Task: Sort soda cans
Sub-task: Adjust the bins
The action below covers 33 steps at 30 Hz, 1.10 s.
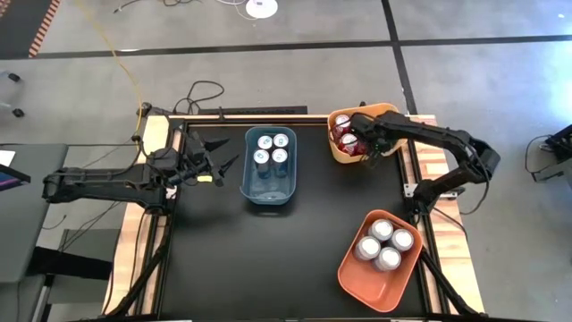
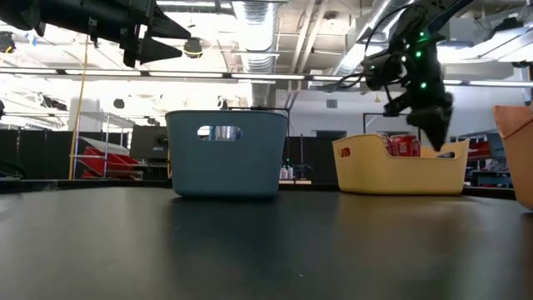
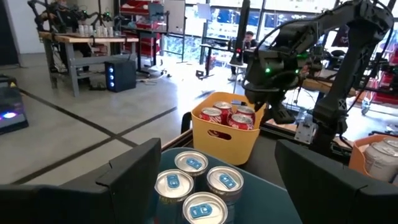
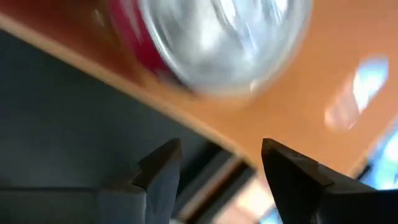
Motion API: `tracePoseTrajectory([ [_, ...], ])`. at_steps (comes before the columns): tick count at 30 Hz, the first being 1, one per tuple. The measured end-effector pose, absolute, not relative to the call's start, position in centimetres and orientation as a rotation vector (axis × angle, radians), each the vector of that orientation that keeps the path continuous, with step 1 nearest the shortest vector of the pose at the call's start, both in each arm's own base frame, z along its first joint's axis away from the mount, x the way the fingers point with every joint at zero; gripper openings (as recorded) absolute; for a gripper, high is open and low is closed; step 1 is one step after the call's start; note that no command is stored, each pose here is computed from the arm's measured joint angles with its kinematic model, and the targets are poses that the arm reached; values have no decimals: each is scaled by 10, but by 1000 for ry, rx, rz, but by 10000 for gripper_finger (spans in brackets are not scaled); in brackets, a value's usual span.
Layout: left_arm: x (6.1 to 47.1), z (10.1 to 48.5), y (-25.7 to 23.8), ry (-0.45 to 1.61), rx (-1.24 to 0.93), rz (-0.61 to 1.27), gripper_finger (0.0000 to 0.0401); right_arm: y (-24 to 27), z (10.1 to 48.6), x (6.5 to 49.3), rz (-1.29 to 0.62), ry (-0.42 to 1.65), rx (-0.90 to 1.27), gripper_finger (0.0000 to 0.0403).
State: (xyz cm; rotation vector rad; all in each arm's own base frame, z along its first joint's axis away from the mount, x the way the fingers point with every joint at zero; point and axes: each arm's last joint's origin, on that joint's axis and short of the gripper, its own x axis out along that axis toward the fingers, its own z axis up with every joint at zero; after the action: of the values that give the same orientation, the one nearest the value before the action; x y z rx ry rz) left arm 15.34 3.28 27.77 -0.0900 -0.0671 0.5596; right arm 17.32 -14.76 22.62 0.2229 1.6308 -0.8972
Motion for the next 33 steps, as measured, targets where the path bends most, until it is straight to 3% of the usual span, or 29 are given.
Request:
tracePoseTrajectory([
  [9, 153, 277, 33, -55, -78, 559, 313, -145, 208, 170, -834, 1710, 52, 187],
  [20, 153, 277, 33, -58, -85, 557, 313, -134, 185, 158, -790, 1793, 66, 144],
  [27, 153, 277, 33, -60, -87, 557, 313, -119, 184, 166, -783, 1766, 97, 106],
  [33, 153, 278, 33, -70, -92, 556, 313, -101, 190, 183, -735, 1680, 206, 102],
])
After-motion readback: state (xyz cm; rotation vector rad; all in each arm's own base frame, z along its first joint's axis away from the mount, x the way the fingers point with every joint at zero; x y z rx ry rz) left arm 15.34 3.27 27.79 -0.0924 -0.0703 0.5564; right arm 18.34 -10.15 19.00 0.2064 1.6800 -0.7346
